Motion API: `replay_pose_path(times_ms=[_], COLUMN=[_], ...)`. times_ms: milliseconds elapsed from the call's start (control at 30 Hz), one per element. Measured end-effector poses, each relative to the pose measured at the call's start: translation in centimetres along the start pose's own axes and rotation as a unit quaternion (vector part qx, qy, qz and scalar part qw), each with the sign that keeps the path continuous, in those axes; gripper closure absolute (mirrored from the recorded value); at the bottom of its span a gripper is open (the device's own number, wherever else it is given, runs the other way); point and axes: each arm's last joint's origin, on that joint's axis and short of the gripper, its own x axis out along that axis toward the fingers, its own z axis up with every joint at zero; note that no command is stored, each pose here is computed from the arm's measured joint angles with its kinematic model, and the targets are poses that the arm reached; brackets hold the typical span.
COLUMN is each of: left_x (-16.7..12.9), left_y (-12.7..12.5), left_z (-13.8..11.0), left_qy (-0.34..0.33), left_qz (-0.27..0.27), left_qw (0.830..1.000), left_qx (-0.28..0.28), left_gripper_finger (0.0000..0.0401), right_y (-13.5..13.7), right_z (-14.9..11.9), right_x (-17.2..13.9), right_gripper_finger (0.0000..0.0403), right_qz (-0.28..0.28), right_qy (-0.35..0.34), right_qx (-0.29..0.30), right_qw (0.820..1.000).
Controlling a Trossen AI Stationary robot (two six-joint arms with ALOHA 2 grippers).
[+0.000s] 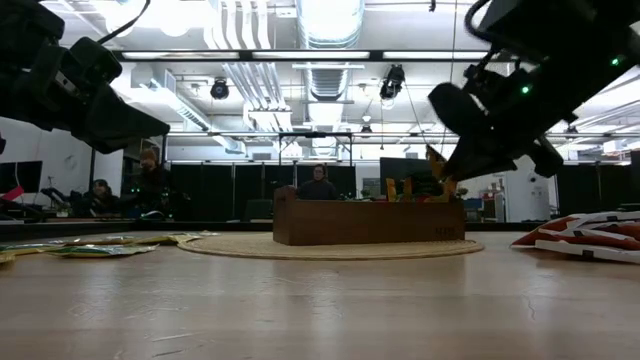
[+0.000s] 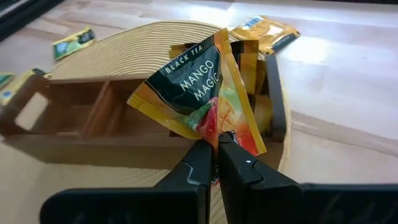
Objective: Pick & Place Tea
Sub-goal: Put the orange tea bag into the right section of the wooden organizer
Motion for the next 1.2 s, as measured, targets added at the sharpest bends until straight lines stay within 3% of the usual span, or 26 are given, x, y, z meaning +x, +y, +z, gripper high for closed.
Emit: replay_pose_path(times_ms=[300,533,1000,1200], left_x=[0.1,0.1,0.1,0.1], left_y=[0.0,0.0,0.0,0.0], left_z=[-0.1,-0.1,-0.1,-0.1], left_qy=[0.004,0.006,0.008,0.008], left_qz=[0.001,0.001,0.001,0.001], left_qw=[1.000,1.000,1.000,1.000], left_qx=[0.001,0.002,0.002,0.002], left_gripper_finger=[0.0401,0.0401,0.0401,0.0401], right_y=[0.7,1.1,2.0,1.9], right_z=[0.7,0.7,0.6,0.7], right_x=[2.2,4.1,5.0,5.1], right_gripper_finger=[0.0390,0.0390,0.0389,0.0356], right_qz=[-0.046,-0.074,-0.079,-0.082], right_qy=[-0.032,-0.037,-0.040,-0.041], right_qx=[0.000,0.033,0.005,0.007], right_qw=[0.998,0.996,0.996,0.996])
